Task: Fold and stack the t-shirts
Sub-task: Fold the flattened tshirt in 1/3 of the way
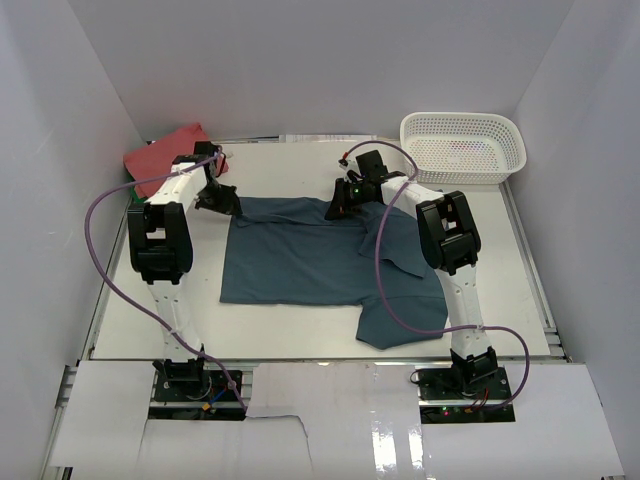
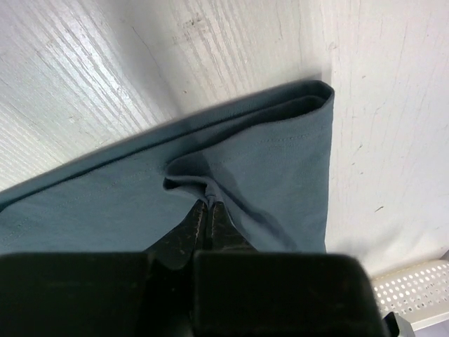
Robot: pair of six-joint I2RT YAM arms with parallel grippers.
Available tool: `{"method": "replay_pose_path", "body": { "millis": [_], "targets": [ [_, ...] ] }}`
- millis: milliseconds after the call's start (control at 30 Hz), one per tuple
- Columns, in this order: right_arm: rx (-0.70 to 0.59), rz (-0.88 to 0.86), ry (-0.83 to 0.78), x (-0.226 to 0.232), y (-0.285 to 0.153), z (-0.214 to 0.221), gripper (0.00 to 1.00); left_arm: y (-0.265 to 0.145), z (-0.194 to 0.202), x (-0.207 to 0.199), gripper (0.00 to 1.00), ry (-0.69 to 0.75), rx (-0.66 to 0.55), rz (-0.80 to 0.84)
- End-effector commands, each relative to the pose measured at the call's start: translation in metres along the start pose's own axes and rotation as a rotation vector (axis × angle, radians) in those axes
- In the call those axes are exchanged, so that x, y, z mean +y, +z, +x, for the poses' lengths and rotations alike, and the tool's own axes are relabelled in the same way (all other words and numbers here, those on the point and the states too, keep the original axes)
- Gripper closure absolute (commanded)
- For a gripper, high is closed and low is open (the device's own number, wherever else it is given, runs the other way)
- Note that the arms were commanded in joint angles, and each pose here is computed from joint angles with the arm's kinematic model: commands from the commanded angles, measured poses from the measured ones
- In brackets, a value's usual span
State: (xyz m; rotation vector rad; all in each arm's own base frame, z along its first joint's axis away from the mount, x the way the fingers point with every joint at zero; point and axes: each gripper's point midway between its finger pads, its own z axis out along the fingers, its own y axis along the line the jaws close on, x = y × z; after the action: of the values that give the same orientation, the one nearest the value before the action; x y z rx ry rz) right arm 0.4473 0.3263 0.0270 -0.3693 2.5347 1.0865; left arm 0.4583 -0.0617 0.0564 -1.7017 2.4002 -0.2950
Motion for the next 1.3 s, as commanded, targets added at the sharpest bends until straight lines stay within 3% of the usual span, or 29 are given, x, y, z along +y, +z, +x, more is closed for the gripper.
{"method": "replay_pose_path", "body": {
  "millis": [0, 400, 800, 1033, 1267],
  "targets": [
    [0.065, 0.068, 0.024, -0.017, -0.007, 0.021, 0.87, -0.014, -0.005, -0.003, 0.97, -0.072, -0.026, 0.015],
    [0.063, 0.07, 0.024, -0.016, -0.007, 0.018, 0.87, -0.036, 0.001, 0.018, 1.0, 0.006, -0.038, 0.022],
    [0.062, 0.071, 0.03, -0.016, -0.008, 0.018, 0.87, -0.032, 0.011, 0.053, 1.0, 0.049, -0.028, -0.019],
    [0.057, 0.078, 0.027, -0.015, -0.011, 0.017, 0.87, -0.029, 0.0, 0.061, 1.0, 0.098, -0.093, -0.038],
    [0.061, 0.079, 0.026, -0.014, -0.012, 0.018, 0.87, -0.036, -0.029, 0.062, 0.99, 0.14, -0.235, -0.061]
  ]
}}
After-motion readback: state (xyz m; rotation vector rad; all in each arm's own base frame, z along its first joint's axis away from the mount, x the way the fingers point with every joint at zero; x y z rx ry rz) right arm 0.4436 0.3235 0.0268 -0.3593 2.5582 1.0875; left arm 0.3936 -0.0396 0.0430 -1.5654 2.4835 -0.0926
